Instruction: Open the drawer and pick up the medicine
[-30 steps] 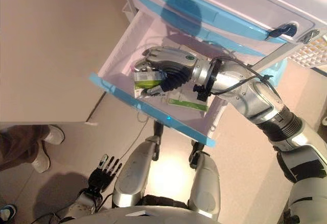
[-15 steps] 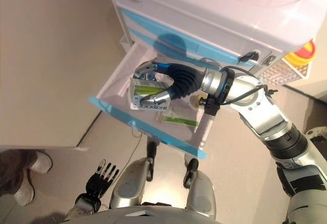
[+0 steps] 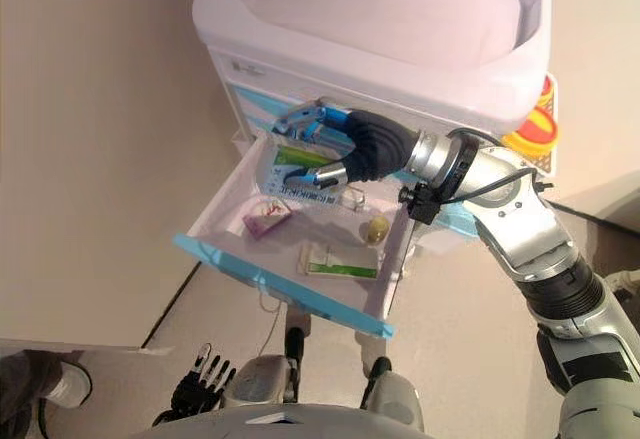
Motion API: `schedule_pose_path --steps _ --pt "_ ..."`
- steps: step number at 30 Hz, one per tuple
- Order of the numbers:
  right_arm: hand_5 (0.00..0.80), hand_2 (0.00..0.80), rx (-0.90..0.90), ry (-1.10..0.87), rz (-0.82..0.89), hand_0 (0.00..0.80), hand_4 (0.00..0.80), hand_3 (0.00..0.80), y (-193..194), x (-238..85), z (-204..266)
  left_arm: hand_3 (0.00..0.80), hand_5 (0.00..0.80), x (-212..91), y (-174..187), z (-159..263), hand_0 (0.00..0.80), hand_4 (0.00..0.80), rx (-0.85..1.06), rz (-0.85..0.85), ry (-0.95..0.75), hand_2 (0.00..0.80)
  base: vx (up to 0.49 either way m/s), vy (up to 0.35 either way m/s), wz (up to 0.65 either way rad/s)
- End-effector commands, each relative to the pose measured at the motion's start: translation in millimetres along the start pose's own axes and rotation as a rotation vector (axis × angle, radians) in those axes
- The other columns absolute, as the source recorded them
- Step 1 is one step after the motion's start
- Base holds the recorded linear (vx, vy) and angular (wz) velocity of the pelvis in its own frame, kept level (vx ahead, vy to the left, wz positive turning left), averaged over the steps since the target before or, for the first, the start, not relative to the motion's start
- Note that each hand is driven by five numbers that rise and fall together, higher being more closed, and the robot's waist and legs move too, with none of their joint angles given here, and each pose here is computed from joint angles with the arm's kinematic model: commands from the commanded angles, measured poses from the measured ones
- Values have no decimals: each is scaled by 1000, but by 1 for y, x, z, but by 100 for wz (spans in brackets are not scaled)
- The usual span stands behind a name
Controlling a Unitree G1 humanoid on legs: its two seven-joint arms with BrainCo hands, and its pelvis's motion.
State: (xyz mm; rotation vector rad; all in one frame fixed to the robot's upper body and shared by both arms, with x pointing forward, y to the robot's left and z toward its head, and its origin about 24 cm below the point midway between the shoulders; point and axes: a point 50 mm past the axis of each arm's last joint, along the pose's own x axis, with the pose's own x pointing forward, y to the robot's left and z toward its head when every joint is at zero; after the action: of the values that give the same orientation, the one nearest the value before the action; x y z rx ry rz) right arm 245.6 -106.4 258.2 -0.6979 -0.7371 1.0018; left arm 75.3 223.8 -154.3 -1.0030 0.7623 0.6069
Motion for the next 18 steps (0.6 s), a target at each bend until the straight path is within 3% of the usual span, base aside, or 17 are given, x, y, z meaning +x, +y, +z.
schedule_pose_path --steps 1,18 --pt "800 800 -39 -121 -88 800 800 800 -13 -2 27 0 0 0 3 8 0 0 44 11 -32 0 48 -18 -8" --pt "800 800 -3 -34 -404 800 800 800 -61 -3 15 0 0 -6 19 8 0 0 73 92 -1 0 55 -24 1"
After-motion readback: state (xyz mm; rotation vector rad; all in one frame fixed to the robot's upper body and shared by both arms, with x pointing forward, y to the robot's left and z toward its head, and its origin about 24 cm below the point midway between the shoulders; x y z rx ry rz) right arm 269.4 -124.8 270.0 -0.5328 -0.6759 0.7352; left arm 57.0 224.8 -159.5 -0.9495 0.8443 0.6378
